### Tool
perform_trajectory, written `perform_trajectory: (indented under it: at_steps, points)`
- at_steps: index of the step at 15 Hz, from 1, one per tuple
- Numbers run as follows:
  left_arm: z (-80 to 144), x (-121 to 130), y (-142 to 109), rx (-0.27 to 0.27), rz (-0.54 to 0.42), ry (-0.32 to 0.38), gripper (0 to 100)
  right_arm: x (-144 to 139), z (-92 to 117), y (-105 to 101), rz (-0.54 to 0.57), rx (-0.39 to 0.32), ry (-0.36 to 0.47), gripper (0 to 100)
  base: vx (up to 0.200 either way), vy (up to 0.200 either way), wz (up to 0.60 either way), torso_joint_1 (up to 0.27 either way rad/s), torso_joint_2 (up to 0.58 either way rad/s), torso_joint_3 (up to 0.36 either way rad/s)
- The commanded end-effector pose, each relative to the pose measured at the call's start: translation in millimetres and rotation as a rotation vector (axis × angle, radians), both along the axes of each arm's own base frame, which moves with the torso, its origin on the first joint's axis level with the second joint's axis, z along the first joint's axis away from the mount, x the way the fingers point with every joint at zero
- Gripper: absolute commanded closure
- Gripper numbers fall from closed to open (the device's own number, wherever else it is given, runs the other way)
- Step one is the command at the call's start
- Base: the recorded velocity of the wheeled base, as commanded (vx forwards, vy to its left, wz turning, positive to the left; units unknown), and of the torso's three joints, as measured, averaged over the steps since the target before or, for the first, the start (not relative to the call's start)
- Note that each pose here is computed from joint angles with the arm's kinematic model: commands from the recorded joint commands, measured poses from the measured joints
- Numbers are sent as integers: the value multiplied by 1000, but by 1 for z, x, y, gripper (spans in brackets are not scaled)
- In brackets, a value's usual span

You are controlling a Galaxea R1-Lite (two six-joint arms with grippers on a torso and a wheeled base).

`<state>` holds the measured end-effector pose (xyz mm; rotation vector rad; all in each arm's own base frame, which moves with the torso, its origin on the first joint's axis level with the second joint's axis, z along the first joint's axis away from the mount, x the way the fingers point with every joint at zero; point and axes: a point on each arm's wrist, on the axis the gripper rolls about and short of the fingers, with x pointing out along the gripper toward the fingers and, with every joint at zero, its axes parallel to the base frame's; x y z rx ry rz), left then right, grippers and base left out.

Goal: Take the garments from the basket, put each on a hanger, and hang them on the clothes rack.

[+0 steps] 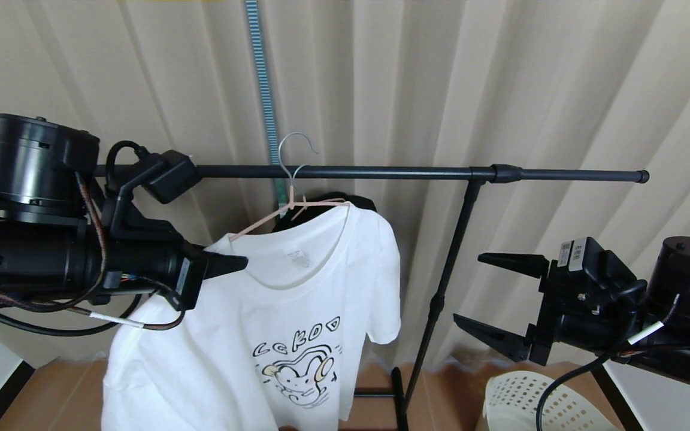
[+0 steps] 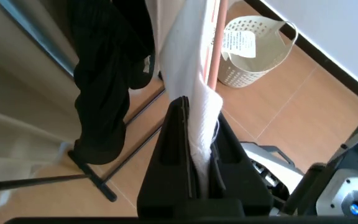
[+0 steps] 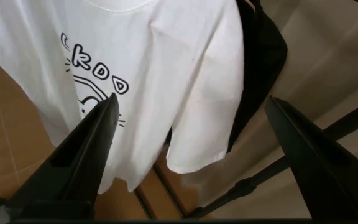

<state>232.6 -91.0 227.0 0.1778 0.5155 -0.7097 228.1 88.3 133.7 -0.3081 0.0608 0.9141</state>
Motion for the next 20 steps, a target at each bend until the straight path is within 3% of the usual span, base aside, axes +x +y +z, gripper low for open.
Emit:
perform_trajectory:
  at_steps: [1,5,11,14,16,20]
  points:
    - [-19,17,-21,15,47,48,100,0,0,0,2,0,-2,0,0,0,0,0,0,0]
    - [-33,41,-44,-7,138,68,100,0,0,0,2,0,0,0,0,0,0,0,0,0]
    - [-44,64,-67,-45,143,76,100,0,0,0,2,0,0,0,0,0,0,0,0,0]
    - [-53,76,-84,-21,195,66,100,0,0,0,2,0,0,0,0,0,0,0,0,0]
    - [-54,78,-93,-47,204,83,100,-1,0,0,2,0,0,0,0,0,0,0,0,0]
    - [-58,79,-99,-48,199,96,100,-2,2,-1,2,3,-9,0,0,0,0,0,0,0]
